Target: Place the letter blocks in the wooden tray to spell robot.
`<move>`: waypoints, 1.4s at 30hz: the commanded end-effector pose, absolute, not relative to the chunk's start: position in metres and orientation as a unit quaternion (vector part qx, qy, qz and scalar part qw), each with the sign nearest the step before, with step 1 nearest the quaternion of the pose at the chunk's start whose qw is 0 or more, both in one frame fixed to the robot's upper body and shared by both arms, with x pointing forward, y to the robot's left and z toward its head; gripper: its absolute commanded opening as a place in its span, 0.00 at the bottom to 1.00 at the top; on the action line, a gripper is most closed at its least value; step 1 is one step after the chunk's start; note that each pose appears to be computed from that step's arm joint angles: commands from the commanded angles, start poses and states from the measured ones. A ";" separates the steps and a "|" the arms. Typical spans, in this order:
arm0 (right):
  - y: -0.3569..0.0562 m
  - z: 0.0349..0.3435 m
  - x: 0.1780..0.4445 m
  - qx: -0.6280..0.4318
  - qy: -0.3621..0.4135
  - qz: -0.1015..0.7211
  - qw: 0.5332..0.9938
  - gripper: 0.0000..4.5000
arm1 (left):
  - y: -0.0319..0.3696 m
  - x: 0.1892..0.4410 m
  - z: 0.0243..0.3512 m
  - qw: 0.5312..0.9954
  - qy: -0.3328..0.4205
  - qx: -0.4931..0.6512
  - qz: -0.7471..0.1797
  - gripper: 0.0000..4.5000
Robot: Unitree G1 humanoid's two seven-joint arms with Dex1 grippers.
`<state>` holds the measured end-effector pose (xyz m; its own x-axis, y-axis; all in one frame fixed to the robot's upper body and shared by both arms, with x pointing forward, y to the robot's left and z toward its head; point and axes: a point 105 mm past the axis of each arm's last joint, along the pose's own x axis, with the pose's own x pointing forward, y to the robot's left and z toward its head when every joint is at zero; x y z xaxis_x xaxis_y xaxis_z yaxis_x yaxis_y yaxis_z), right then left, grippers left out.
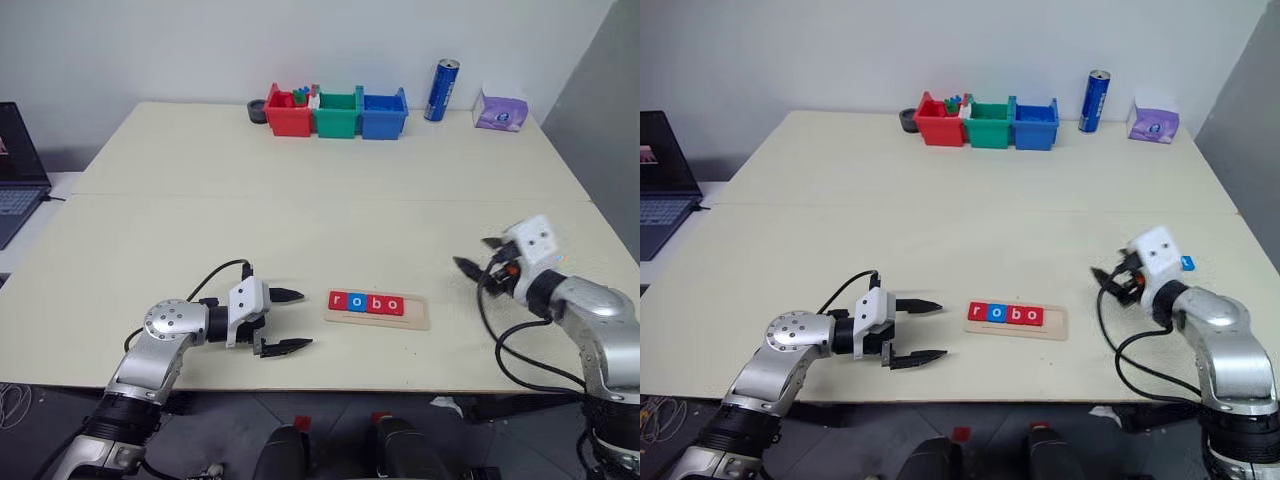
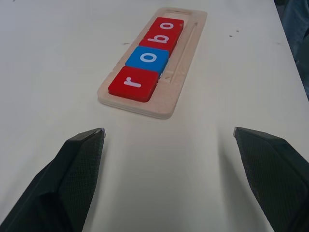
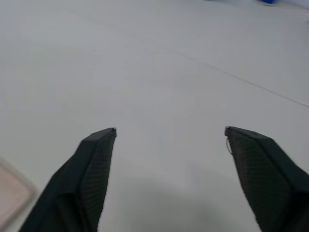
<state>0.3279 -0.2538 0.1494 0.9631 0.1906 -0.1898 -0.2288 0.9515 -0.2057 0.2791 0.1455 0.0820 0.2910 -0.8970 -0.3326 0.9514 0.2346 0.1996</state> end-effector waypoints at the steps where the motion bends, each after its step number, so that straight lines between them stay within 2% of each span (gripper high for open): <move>1: -0.304 0.167 0.339 -0.105 0.041 -0.019 0.993 0.99 | 0.140 0.282 0.096 0.780 0.045 0.191 -0.594 1.00; 3: -0.325 0.160 0.350 -0.085 0.058 -0.062 0.993 0.99 | 0.138 0.283 0.096 0.778 0.044 0.191 -0.597 1.00; 11: -0.351 0.128 0.388 -0.047 0.141 -0.063 0.987 0.99 | 0.135 0.284 0.099 0.772 0.040 0.195 -0.603 1.00; 16: -0.356 0.104 0.391 -0.021 0.200 -0.066 0.977 0.99 | 0.138 0.281 0.099 0.774 0.043 0.198 -0.601 1.00; 21: -0.354 0.088 0.386 0.015 0.227 -0.062 0.972 0.99 | 0.143 0.279 0.098 0.777 0.049 0.201 -0.595 1.00; 24: -0.351 0.080 0.382 0.007 0.241 -0.057 0.969 0.87 | 0.146 0.278 0.096 0.778 0.054 0.203 -0.593 1.00; 31: -0.338 0.081 0.380 -0.039 0.236 -0.035 0.970 0.34 | 0.149 0.278 0.094 0.772 0.059 0.211 -0.597 1.00; 35: -0.316 0.095 0.364 -0.053 0.202 -0.009 0.978 0.33 | 0.148 0.281 0.094 0.769 0.059 0.212 -0.600 1.00; 42: -0.248 0.092 0.296 0.008 0.188 -0.010 0.982 0.33 | 0.143 0.283 0.094 0.763 0.056 0.211 -0.608 1.00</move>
